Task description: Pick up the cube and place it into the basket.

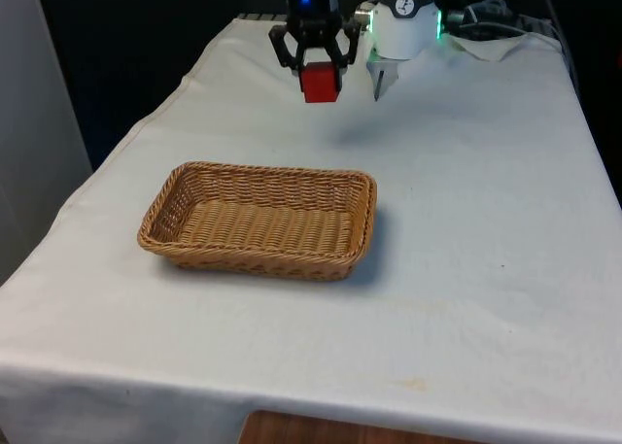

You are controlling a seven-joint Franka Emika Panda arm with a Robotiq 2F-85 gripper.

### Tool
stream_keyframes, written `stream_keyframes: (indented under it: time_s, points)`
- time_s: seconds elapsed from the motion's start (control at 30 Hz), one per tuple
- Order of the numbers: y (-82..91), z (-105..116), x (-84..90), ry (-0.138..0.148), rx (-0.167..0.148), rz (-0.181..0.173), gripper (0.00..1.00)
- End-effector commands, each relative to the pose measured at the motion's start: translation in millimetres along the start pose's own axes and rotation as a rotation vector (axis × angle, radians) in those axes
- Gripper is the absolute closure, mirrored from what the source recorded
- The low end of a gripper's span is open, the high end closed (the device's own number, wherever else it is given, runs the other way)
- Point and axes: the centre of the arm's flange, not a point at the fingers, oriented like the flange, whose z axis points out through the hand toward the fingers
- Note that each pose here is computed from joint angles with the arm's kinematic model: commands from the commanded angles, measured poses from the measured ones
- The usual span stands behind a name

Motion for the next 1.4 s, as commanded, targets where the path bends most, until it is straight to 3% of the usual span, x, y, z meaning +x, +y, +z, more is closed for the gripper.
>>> stream_keyframes:
  time_s: [0.0,0.27,0.3,0.33,0.43,0.87,1.1,1.13,1.37]
  points:
    - [1.1,-2.4,0.8,-0.007,-0.014,-0.001,0.98]
    - [-0.4,-20.8,2.5,0.005,-0.029,-0.039,0.98]
    - [-1.7,-19.3,2.2,0.012,-0.015,-0.038,0.98]
    - [-0.6,-22.8,2.7,0.006,-0.030,-0.044,0.98]
    - [-1.5,-29.6,3.6,0.010,-0.037,-0.062,0.98]
    - [-2.1,-44.0,9.9,0.018,-0.045,-0.107,0.98]
    - [-2.0,-55.6,13.9,0.013,-0.060,-0.154,0.98]
    - [-1.8,-52.2,13.3,0.019,-0.051,-0.140,0.98]
    - [-1.6,-63.5,16.8,0.016,-0.068,-0.193,0.98]
